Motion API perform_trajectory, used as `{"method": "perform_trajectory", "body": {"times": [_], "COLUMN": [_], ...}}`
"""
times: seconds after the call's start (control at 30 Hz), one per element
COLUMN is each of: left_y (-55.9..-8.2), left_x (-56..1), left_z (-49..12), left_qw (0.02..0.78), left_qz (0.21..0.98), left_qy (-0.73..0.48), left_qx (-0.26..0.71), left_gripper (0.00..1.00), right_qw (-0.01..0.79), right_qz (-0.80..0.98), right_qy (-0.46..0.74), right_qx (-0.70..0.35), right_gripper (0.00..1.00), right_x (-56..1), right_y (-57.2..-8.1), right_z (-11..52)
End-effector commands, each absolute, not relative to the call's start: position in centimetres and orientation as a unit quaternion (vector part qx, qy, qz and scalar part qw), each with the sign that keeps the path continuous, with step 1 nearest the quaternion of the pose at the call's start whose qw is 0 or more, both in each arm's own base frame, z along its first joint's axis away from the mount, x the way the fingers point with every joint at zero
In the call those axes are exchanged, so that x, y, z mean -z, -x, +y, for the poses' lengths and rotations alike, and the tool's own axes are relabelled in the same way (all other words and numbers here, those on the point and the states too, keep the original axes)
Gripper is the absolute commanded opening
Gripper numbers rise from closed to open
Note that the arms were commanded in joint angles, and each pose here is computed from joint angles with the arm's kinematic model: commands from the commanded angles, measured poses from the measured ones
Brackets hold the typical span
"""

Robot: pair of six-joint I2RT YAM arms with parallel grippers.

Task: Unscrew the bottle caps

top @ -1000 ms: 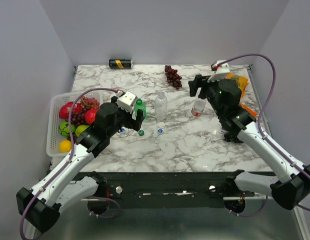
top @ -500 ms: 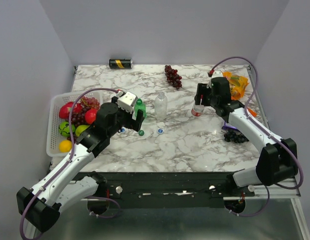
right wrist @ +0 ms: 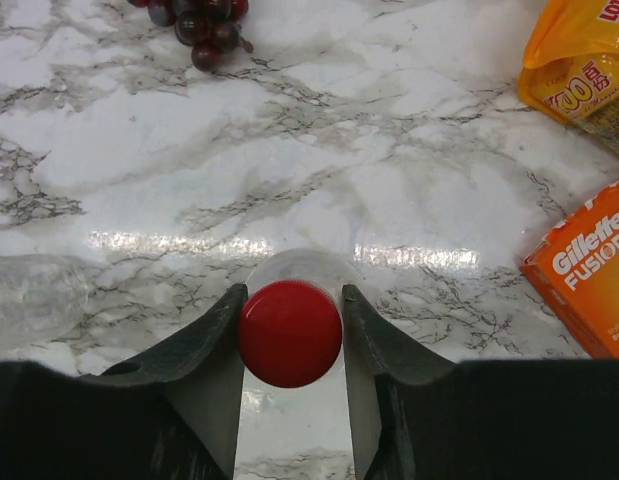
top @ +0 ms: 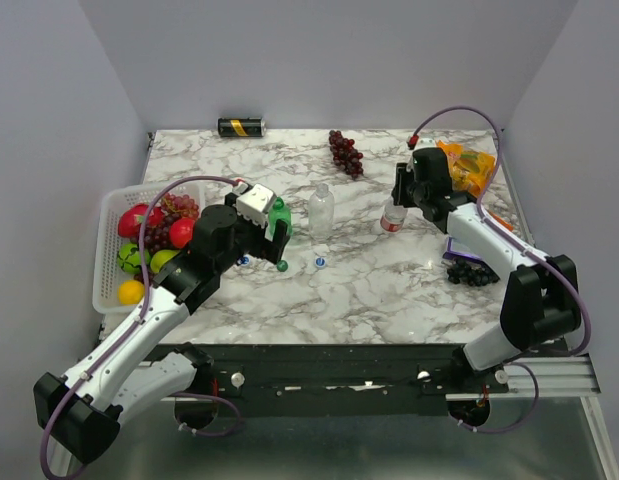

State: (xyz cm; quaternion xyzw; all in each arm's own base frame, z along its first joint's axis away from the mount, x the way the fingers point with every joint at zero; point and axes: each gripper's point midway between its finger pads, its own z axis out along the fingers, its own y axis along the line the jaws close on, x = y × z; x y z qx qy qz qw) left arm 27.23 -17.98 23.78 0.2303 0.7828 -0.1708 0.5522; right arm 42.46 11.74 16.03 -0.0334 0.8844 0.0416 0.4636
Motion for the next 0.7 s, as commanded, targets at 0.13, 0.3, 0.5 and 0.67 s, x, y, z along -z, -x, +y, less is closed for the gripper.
{"method": "perform_trajectory", "body": {"times": [0.13,0.3,0.5,0.67], "left_y": [-25.5,-22.9,-18.4,-17.6], "left_x": [-24.7,-24.6,-24.3,-24.0], "left_z": [-21.2,-24.0,-27.5,-28.5], "left_qw": [0.546,0.528,0.492,0.47], "left_qz": [0.747,0.714,0.656,0.649], "left_qy": [-0.297,-0.364,-0.444,-0.451], "left_qx": [0.236,0.282,0.361,0.392], "left_gripper": [0.99,0.99,0.99,0.99], "right_qw": [0.454,0.459,0.408,0.39], "right_qz": [0.887,0.867,0.832,0.782], "right_qy": [0.063,0.098,0.191,0.27], "right_qx": [-0.055,-0.165,-0.323,-0.404], "right_gripper": [0.11,0.01,0.01,0.01], "right_x": [-18.0,-21.0,-24.7,-28.1], "right_y": [-39.6,-34.5,-27.9,-23.4], "right_z": [11.7,14.3,19.0,23.7]}}
